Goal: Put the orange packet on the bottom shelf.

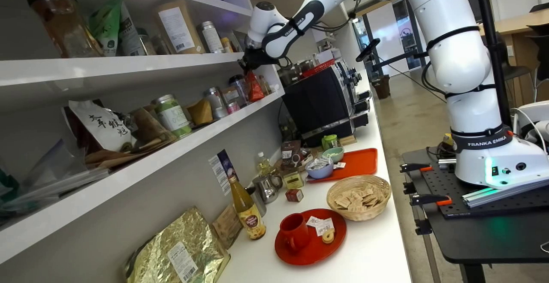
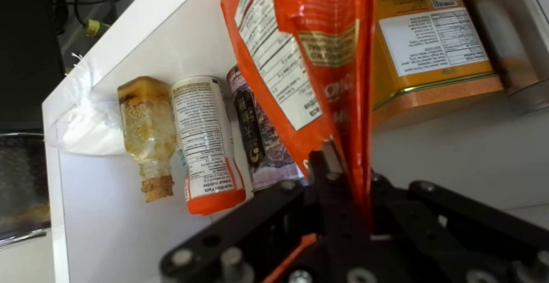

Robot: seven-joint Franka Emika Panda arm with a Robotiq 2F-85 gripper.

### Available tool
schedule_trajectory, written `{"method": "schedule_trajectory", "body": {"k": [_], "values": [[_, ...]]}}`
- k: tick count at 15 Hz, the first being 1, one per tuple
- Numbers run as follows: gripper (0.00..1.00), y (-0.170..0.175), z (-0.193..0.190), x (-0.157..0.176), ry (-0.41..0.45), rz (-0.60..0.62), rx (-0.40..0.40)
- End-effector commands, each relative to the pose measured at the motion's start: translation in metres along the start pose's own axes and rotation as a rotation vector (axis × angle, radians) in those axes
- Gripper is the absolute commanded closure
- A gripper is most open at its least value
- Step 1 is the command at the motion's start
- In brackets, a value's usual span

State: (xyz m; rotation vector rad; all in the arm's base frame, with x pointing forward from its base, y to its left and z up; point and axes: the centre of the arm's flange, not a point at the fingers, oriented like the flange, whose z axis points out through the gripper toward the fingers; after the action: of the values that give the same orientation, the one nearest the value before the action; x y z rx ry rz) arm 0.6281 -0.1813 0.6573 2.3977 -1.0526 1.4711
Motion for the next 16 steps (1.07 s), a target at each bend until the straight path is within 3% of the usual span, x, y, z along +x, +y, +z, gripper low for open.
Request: {"method": "schedule_trajectory", "body": {"k": [1,5,13,14,15,16], "values": [[0.99,-0.007,0.026,0.027,-0.040,-0.017,0.029],[0.99,0.003,0.035,0.036,-0.069,-0.084,0.061],[0.99,0.009,0.044,0.045,-0.034,-0.160,0.097],[0.96,0.008,0.044,0.043,-0.038,-0.161,0.096],[0.72,0.010,0.045,0.043,-0.037,-0.164,0.093],[0.71,0.009,0.044,0.042,-0.037,-0.167,0.093]]}}
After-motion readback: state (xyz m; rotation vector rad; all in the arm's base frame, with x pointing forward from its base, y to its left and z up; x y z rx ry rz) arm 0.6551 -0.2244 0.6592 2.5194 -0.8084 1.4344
